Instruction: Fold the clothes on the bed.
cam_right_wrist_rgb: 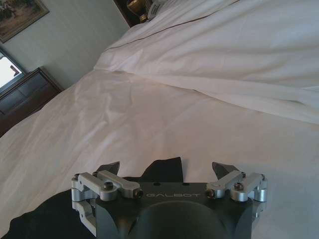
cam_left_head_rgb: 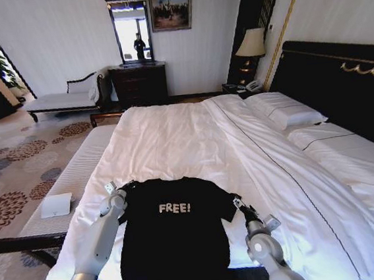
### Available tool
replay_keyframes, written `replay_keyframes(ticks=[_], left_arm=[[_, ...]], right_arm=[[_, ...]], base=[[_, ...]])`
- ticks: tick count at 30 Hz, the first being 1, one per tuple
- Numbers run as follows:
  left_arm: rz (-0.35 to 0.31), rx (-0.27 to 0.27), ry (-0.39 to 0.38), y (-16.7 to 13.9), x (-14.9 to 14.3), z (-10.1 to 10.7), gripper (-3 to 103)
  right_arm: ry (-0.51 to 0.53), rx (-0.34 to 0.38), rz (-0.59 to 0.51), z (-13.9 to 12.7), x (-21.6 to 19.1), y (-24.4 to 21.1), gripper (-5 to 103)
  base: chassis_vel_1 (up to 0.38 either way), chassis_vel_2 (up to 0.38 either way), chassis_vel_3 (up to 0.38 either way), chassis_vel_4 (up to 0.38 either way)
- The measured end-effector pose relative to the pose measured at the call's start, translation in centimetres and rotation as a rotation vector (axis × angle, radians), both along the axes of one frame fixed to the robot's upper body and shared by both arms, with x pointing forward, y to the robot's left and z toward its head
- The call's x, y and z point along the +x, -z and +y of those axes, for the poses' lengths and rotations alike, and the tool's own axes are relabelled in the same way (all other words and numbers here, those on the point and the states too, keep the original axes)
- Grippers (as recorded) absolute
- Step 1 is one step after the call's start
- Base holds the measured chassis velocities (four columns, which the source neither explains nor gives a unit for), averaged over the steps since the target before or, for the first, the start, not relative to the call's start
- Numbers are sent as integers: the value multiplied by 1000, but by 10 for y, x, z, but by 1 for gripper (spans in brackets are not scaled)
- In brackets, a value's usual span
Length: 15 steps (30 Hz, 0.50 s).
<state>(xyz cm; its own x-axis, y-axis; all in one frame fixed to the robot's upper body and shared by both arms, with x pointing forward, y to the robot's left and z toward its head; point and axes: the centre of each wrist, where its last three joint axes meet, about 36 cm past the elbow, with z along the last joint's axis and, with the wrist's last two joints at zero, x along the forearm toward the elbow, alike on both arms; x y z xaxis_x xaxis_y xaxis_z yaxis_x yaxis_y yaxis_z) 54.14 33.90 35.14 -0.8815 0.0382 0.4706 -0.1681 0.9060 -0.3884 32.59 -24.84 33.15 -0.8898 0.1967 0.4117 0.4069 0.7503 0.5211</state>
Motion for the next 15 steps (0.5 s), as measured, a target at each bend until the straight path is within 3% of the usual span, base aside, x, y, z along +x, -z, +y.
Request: replay_keyframes(ticks=[3,5,9,15], left_arm=[[-16,2,-4,-2,-6,2,-1],[-32,-1,-11,-5,-12,3,4],[-74,-48,-64,-11,-45,13,26],[-52,-90,-150,0,-93,36,42]], right_arm=[[-2,1,-1,1,1,0,100],[-4,2,-3,1,1,0,100],[-5,6,-4,3,2,0,100],[-5,8,-6,2,2,0,100]], base=[[0,0,0,0],[0,0,0,0],[0,0,0,0],[0,0,0,0]])
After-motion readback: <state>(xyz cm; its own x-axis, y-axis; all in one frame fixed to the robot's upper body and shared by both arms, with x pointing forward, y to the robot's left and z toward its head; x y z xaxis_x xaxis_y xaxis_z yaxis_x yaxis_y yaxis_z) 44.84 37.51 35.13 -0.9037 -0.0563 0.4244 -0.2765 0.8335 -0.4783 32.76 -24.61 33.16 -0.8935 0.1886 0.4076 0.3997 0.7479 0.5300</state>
